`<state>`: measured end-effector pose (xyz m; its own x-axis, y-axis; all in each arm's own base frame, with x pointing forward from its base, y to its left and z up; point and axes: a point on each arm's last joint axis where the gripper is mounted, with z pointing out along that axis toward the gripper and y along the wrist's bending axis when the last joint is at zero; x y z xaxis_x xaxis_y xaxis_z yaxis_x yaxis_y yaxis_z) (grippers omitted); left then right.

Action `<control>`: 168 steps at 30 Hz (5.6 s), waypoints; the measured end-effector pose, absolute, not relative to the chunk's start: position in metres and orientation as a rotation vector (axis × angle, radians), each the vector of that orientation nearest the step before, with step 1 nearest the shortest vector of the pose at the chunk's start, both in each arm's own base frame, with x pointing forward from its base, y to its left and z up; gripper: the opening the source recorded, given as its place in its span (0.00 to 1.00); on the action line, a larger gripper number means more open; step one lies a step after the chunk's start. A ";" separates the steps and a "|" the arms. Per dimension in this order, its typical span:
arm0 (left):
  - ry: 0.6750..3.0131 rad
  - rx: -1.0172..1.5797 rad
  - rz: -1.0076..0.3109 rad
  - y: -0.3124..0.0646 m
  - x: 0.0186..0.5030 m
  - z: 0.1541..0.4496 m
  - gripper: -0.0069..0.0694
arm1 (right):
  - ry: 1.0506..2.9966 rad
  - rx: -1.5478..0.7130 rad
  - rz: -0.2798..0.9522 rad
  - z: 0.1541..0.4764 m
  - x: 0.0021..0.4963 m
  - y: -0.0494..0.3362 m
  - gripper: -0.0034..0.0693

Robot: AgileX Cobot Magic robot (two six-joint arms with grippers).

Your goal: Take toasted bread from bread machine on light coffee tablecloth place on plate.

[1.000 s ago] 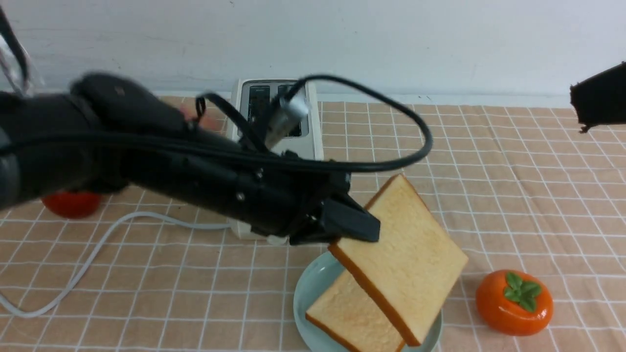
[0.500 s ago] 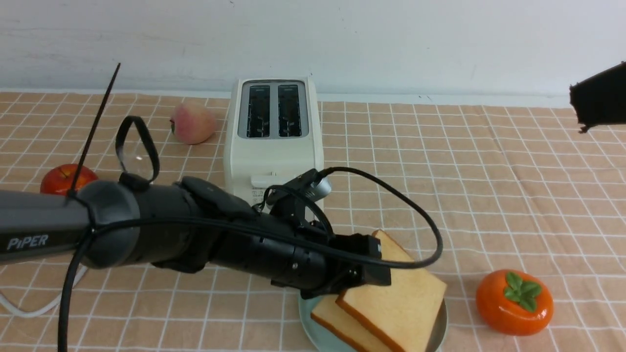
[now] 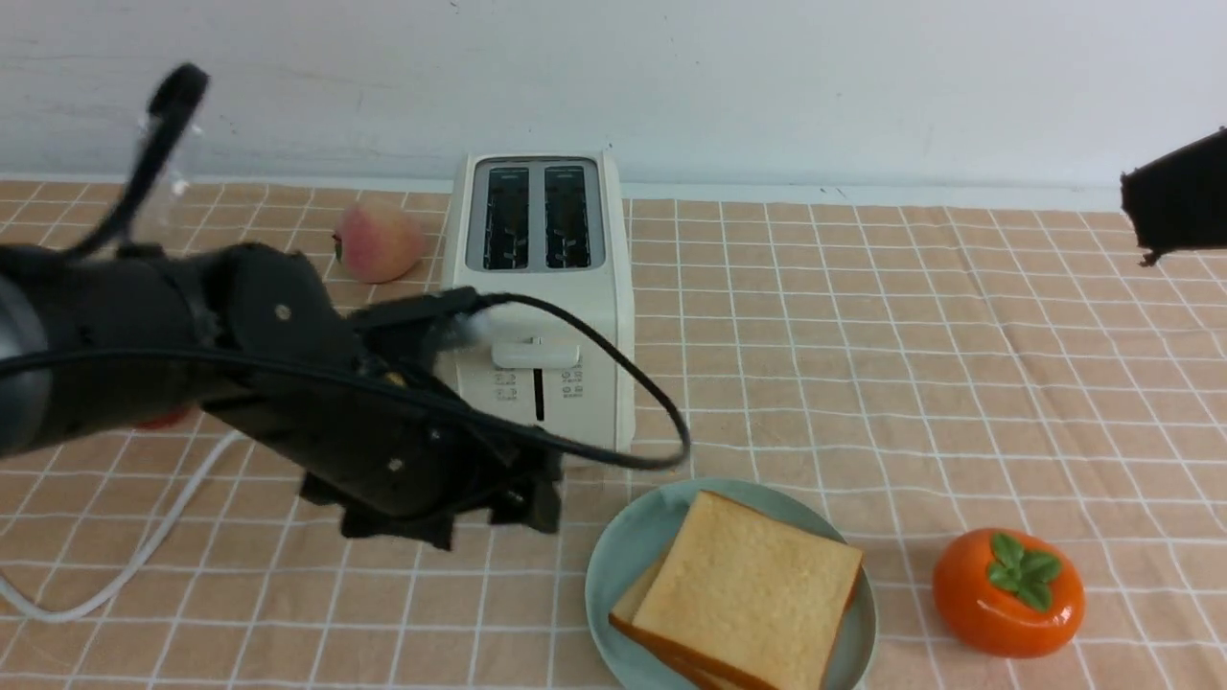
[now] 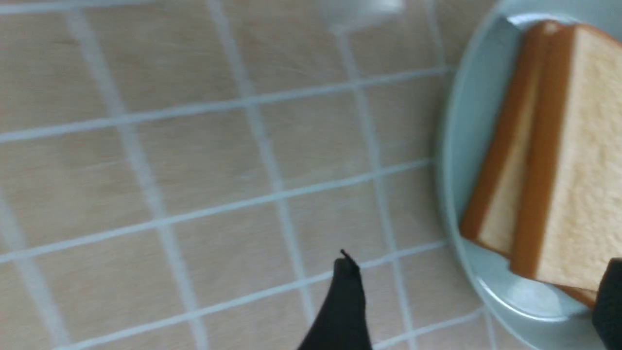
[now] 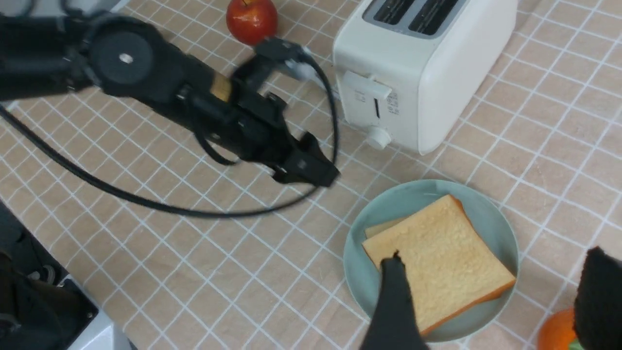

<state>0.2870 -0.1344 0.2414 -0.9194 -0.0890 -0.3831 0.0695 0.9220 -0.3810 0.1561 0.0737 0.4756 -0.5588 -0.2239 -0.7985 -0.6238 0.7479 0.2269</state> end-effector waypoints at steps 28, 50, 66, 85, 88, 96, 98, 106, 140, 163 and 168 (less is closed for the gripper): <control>2.283 0.053 -0.619 -0.054 0.097 0.331 0.07 | 2.004 -0.155 0.429 0.264 0.049 0.029 0.02; 2.250 0.124 -0.699 -0.043 0.047 0.337 0.07 | 1.932 -0.128 0.421 0.255 0.048 0.027 0.03; 2.241 0.124 -0.681 -0.042 0.047 0.336 0.07 | 1.932 -0.128 0.421 0.255 0.048 0.027 0.04; 1.882 -0.120 -0.296 -0.008 0.049 0.183 0.09 | 1.938 -0.130 0.422 0.254 0.047 0.027 0.06; 1.928 -0.210 -0.299 -0.006 0.051 0.167 0.09 | 1.940 -0.130 0.422 0.254 0.047 0.027 0.06; 1.902 -0.244 -0.291 -0.005 0.052 0.168 0.10 | 1.942 -0.131 0.423 0.254 0.047 0.027 0.08; 1.902 -0.245 -0.291 -0.005 0.052 0.168 0.10 | 1.942 -0.131 0.423 0.254 0.047 0.027 0.08; 1.911 -0.183 -0.336 -0.008 0.051 0.168 0.11 | 1.942 -0.131 0.423 0.254 0.047 0.027 0.09; 1.908 -0.182 -0.338 -0.008 0.051 0.168 0.14 | 1.857 -0.041 0.071 0.239 0.047 0.008 0.12; 1.904 -0.181 -0.337 -0.008 0.051 0.169 0.16 | 1.889 0.010 -0.029 0.174 0.052 0.001 0.15; 1.904 -0.181 -0.337 -0.008 0.051 0.169 0.16 | 1.889 0.009 -0.030 0.174 0.052 0.001 0.16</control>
